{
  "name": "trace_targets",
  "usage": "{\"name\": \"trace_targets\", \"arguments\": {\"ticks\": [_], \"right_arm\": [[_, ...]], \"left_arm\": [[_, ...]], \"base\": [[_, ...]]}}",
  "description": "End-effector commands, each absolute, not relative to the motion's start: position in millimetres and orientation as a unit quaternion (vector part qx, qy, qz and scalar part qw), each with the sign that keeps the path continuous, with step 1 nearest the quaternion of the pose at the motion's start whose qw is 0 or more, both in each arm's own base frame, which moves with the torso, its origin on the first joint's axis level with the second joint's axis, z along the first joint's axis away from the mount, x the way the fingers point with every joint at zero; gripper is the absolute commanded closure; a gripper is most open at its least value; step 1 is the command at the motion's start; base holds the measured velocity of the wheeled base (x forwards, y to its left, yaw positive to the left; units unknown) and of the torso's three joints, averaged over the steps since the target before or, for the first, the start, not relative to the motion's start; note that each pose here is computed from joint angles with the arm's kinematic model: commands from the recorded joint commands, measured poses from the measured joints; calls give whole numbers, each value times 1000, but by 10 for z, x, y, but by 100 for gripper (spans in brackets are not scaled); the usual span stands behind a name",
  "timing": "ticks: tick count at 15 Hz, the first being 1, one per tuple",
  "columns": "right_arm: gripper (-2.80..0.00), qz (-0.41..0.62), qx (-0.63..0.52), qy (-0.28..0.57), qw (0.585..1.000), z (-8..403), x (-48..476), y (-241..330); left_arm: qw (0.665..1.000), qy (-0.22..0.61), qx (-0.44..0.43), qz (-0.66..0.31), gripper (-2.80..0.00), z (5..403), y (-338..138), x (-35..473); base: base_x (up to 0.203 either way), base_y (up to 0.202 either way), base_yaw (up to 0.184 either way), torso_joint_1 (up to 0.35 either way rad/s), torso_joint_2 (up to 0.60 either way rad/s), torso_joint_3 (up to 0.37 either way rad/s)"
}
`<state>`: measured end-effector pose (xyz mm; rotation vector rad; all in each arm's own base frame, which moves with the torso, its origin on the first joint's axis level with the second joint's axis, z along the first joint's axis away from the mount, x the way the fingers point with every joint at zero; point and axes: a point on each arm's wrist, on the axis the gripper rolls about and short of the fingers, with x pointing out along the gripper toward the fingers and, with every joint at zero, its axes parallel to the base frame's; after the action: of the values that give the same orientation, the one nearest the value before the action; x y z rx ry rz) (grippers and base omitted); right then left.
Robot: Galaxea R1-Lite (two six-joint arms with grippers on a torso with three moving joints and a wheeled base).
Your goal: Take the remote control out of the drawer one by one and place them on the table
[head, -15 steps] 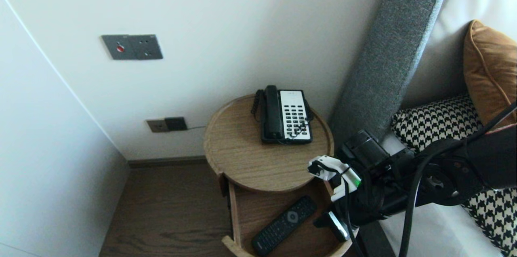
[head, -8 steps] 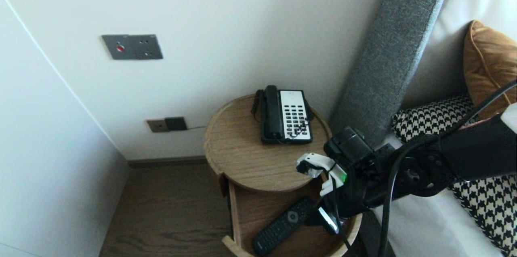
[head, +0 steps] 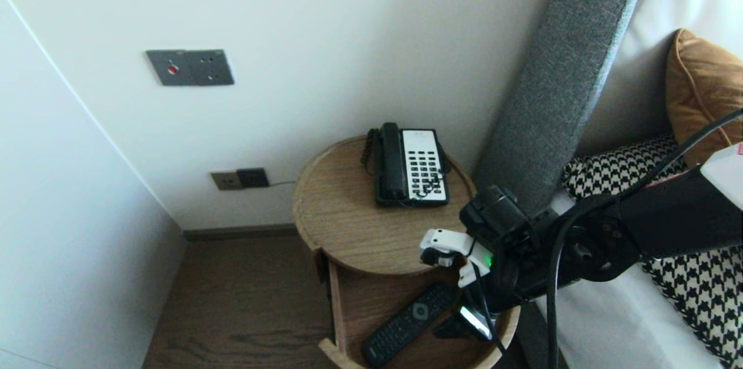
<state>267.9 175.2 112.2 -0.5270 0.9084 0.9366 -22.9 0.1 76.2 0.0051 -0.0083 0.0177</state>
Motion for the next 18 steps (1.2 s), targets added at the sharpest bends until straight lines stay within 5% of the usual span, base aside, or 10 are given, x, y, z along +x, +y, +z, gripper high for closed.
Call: {"name": "trace_targets", "arguments": {"ticks": [1, 18], "right_arm": [[-280, 436, -259, 421, 752, 1121, 2674, 1737], [-280, 473, -415, 382, 676, 825, 2826, 1818]], "left_arm": [[1000, -5, 2, 9, 0, 762, 1, -229], [1000, -3, 13, 10, 0, 762, 2, -230]], "base": [[0, 0, 0, 0, 0, 0], [0, 0, 0, 0, 0, 0]]}}
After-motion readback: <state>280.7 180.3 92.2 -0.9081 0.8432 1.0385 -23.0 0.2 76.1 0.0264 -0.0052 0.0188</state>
